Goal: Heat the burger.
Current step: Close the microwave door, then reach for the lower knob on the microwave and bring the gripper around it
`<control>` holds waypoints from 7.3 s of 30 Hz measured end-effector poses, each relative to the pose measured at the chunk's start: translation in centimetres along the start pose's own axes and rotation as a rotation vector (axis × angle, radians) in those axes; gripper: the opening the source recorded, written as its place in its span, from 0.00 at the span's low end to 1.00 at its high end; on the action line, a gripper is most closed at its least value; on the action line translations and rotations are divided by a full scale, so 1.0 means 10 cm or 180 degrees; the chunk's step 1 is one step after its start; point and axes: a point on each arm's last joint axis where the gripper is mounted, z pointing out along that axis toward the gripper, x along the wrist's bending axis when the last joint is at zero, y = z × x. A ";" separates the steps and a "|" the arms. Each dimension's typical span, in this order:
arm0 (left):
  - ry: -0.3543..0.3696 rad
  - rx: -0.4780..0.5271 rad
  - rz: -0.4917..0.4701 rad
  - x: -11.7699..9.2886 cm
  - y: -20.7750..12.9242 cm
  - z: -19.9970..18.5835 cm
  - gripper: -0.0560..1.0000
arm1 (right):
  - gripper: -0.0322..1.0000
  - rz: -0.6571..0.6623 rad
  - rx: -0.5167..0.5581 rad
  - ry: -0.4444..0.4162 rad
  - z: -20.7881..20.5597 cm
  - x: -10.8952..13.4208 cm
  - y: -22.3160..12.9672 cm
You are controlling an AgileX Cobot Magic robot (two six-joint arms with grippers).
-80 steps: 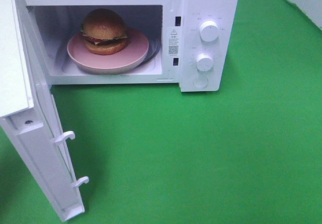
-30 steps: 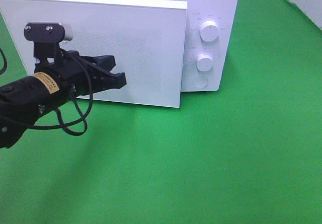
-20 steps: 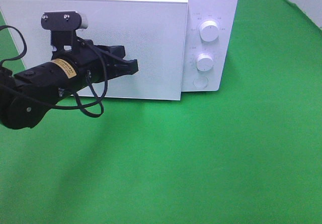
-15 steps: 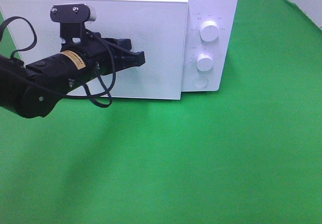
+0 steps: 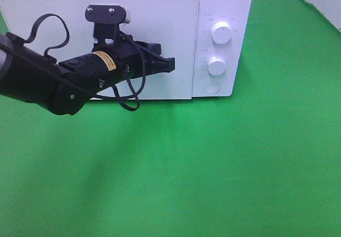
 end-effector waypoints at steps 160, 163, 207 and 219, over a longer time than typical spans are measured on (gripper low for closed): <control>0.1305 0.0583 -0.0206 -0.13 0.39 -4.35 0.97 | 0.75 0.0000 0.0000 0.0000 0.00 0.00 0.00; 0.1304 0.0448 -0.0166 -0.16 0.37 -4.41 0.97 | 0.75 0.0000 0.0000 0.0000 0.00 0.00 0.00; 0.1303 0.0415 -0.0155 -0.17 0.35 -4.42 0.97 | 0.75 -0.0067 -0.0301 0.0082 0.48 0.08 0.59; 0.1303 0.0415 -0.0155 -0.17 0.35 -4.42 0.97 | 0.75 -0.0086 -0.0348 0.0111 0.68 0.11 0.72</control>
